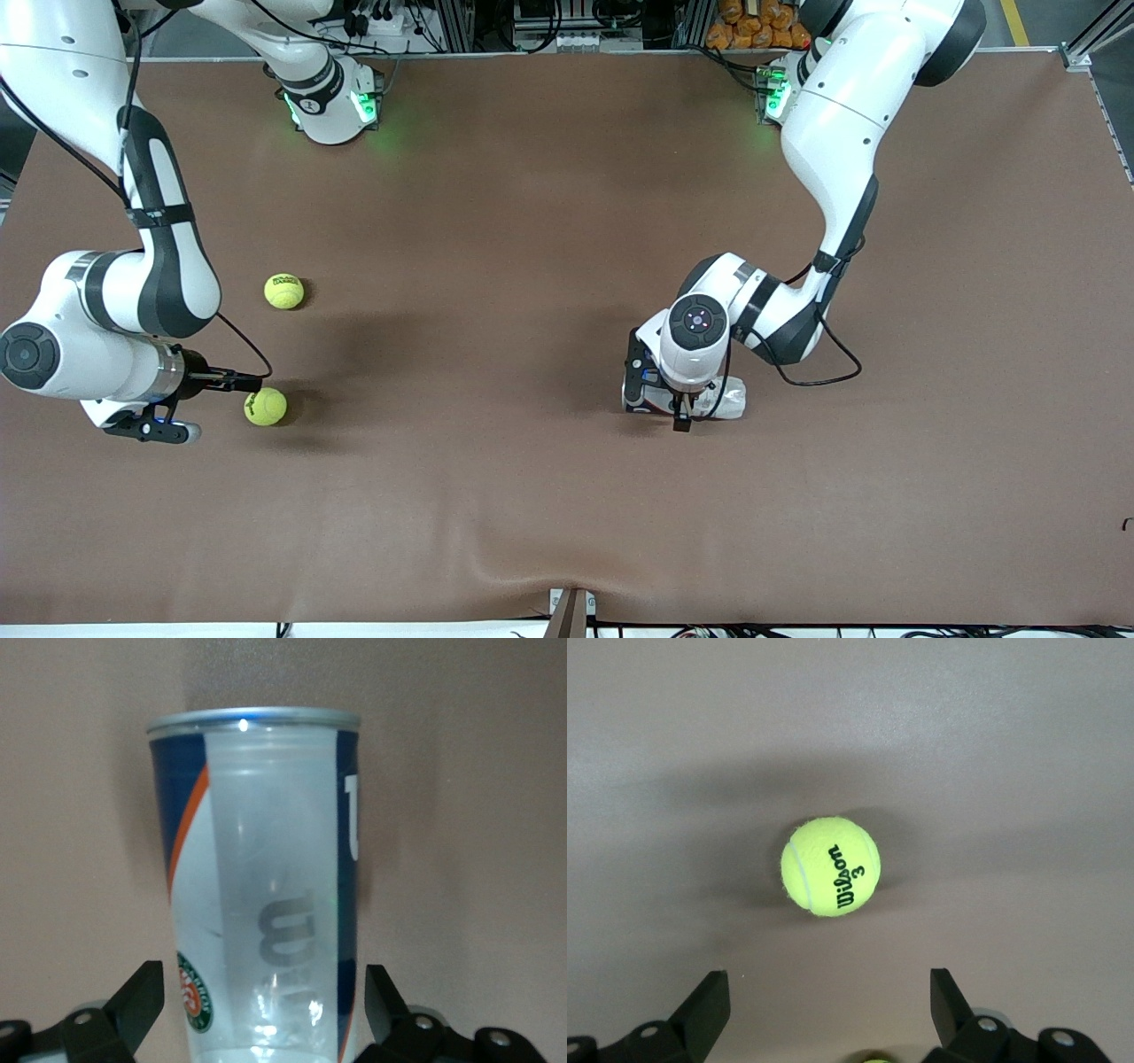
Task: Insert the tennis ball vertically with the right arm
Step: 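Grasp the tube with the left gripper while the right gripper grasps a ball, then stand the tube upright with the left gripper and lift the ball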
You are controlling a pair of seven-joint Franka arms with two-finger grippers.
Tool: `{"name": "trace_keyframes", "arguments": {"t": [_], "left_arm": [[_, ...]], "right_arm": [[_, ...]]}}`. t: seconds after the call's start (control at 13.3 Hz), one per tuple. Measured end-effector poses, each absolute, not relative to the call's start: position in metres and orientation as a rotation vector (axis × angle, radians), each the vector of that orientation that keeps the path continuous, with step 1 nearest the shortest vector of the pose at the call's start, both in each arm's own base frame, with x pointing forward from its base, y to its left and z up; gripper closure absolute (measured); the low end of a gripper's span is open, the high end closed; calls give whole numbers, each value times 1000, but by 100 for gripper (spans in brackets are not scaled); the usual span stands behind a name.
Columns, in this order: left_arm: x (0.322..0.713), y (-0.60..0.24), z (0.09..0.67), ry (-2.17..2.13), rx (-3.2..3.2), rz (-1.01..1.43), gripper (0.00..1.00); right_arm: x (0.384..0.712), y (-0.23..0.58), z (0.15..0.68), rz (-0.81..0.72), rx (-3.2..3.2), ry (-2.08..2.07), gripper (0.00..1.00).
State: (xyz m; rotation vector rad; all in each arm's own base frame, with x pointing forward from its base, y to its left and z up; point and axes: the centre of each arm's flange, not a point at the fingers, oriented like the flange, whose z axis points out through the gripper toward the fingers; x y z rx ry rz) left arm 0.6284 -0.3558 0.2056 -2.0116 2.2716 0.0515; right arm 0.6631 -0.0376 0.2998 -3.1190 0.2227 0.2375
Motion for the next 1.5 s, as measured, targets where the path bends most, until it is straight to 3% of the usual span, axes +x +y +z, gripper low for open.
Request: {"name": "trace_keyframes", "arguments": {"t": [0.53,0.6,0.68,0.75,0.9,1.5], "left_arm": [[630,-350,190,2274,-1939,78,1],[630,-350,188,2275,-1938,78,4],[630,-350,188,2276,-1930,77,14],[631,-350,188,2276,-1921,74,14],[633,-350,190,2274,-1917,61,27],[650,-351,257,2298,-2147,-173,26]], "right_arm": [[670,-21,281,252,-3121,181,0],[674,-19,273,246,-3123,177,0],[678,-20,265,219,-3126,178,0],[681,-21,255,196,-3130,181,0],[683,-24,240,170,-3134,186,0],[680,-26,213,155,-3142,125,0]]}}
